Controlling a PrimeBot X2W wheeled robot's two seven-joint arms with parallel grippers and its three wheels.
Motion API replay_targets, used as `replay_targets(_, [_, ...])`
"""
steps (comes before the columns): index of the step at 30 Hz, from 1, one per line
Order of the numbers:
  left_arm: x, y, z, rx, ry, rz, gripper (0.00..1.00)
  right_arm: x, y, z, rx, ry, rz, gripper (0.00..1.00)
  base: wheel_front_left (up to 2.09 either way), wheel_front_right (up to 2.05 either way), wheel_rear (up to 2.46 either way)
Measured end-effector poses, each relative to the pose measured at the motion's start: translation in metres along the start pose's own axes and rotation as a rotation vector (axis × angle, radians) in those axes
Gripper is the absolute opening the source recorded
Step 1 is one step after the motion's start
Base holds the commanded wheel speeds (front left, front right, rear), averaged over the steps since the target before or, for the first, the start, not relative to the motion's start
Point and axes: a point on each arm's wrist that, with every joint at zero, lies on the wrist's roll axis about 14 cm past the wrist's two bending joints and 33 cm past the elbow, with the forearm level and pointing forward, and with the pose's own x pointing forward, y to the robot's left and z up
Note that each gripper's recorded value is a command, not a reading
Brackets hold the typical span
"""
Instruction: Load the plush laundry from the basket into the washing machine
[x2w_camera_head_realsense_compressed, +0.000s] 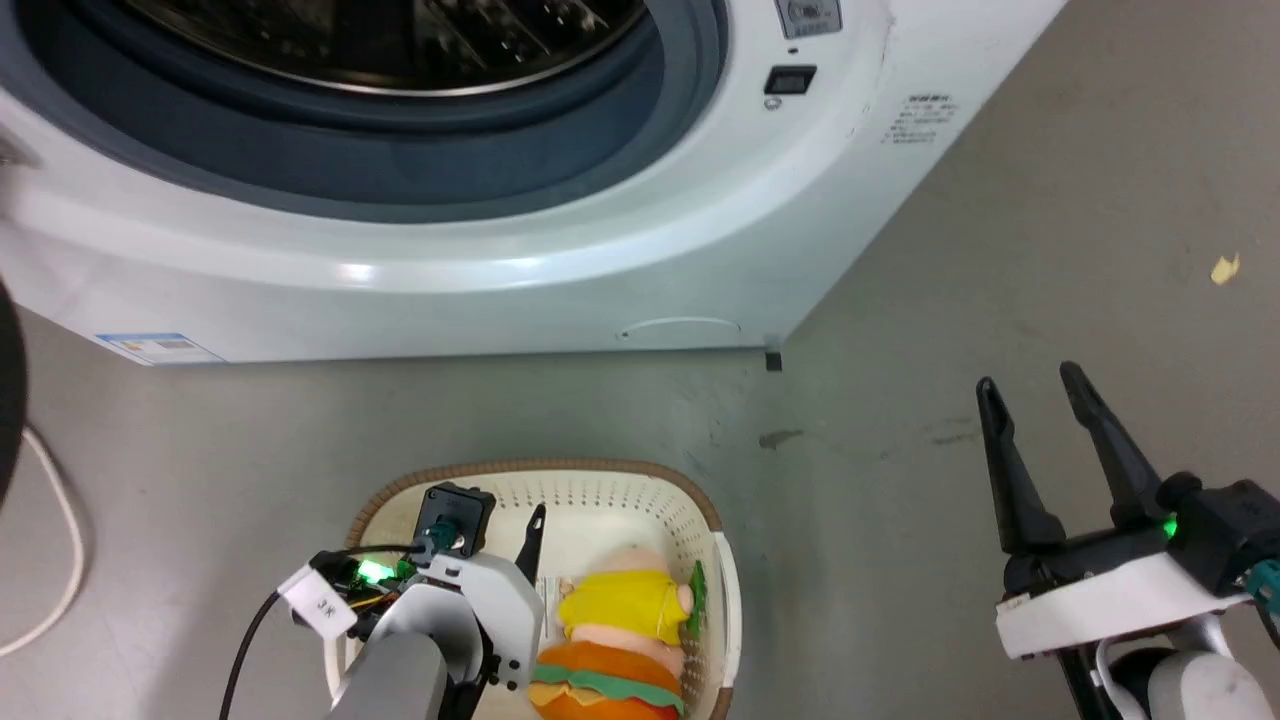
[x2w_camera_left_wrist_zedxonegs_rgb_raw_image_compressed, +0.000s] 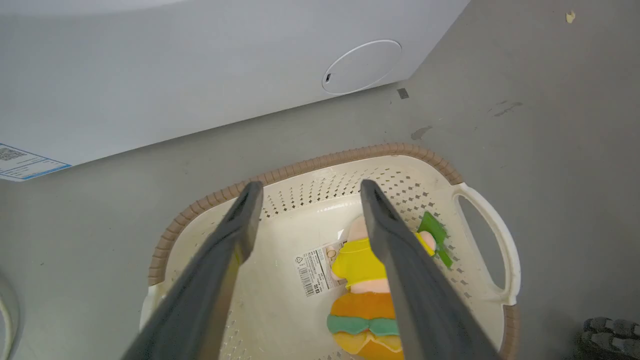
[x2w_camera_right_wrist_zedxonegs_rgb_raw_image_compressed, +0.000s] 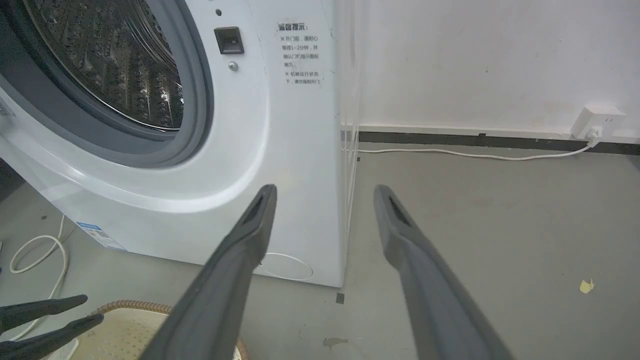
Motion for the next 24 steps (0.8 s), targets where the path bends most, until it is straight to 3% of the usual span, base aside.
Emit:
replay_targets(16, [0.043, -0.041, -0.068, -0.003, 0.276, -0.178, 1.0, 0.012, -0.021, -0.022, 0.024, 0.035, -0.065, 1.0, 0.0, 0.0, 0.0])
replay_targets(24, [0.057, -0.045, -0.107, 0.03, 0.42, -0.237, 1.0, 0.017, -0.034, -0.031, 0.024, 0.048, -0.101, 1.0, 0.0, 0.0, 0.0])
